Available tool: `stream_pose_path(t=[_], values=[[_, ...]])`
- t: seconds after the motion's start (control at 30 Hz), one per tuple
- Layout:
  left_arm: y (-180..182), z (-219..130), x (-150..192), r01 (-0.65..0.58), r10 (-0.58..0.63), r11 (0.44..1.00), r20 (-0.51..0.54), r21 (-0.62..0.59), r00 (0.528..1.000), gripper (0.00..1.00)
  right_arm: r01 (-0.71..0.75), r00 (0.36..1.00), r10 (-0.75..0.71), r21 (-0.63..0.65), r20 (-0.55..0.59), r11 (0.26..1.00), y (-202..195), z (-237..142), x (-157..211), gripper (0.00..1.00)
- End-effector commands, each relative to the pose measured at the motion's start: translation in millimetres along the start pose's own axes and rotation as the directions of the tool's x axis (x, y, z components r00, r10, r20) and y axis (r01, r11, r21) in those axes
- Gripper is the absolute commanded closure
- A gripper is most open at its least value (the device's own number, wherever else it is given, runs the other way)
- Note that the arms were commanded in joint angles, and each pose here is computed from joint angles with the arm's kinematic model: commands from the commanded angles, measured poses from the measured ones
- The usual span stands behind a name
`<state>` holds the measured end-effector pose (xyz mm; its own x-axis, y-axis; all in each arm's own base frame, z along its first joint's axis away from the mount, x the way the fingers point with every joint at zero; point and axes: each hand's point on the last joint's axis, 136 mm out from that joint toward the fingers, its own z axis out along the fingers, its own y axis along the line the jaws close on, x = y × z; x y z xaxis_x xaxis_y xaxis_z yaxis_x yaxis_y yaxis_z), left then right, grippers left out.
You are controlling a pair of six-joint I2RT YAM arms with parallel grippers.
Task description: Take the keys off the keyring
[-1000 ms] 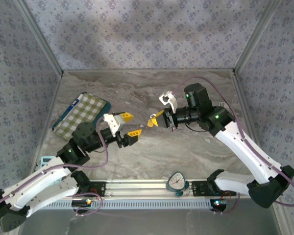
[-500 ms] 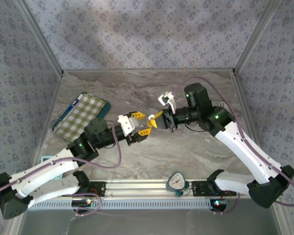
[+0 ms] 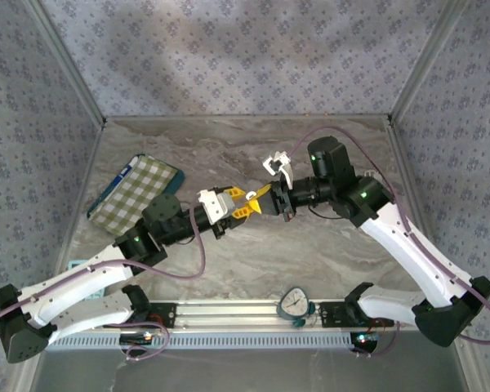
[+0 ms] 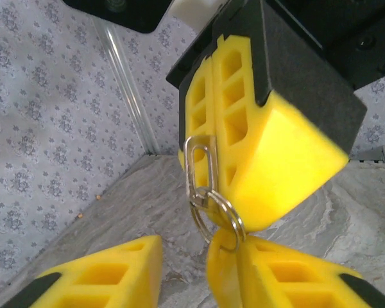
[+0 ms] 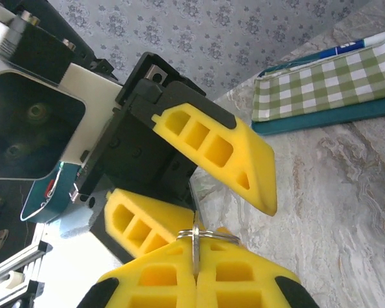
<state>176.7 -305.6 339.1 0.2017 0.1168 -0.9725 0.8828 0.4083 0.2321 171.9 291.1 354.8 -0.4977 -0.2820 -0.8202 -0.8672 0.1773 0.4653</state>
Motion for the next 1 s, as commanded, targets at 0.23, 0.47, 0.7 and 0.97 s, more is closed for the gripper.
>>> stream_pose_path(t=[0.23, 0.47, 0.7, 0.97], values=[[3, -9, -28, 0.02, -0.019, 1.0, 0.068, -0.007, 0.997, 0.76, -0.019, 0.999, 0.019, 0.023, -0.028, 1.0, 5, -6, 2, 1.0], [-3, -13, -18, 0.085, -0.086, 0.996, 0.005, 0.02, 0.996, 0.74, -0.027, 0.999, 0.03, 0.13, -0.028, 0.991, -10, -10, -1, 1.0], [11, -22, -15, 0.195, -0.193, 0.979, 0.025, -0.065, 0.981, 0.52, -0.01, 0.994, 0.027, 0.15, -0.108, 0.989, -11, -6, 11, 1.0], [11, -34, -37, 0.363, -0.363, 0.922, -0.025, 0.133, 0.931, 0.64, 0.108, 0.989, -0.104, 0.041, -0.106, 0.993, 10, -6, 14, 1.0]])
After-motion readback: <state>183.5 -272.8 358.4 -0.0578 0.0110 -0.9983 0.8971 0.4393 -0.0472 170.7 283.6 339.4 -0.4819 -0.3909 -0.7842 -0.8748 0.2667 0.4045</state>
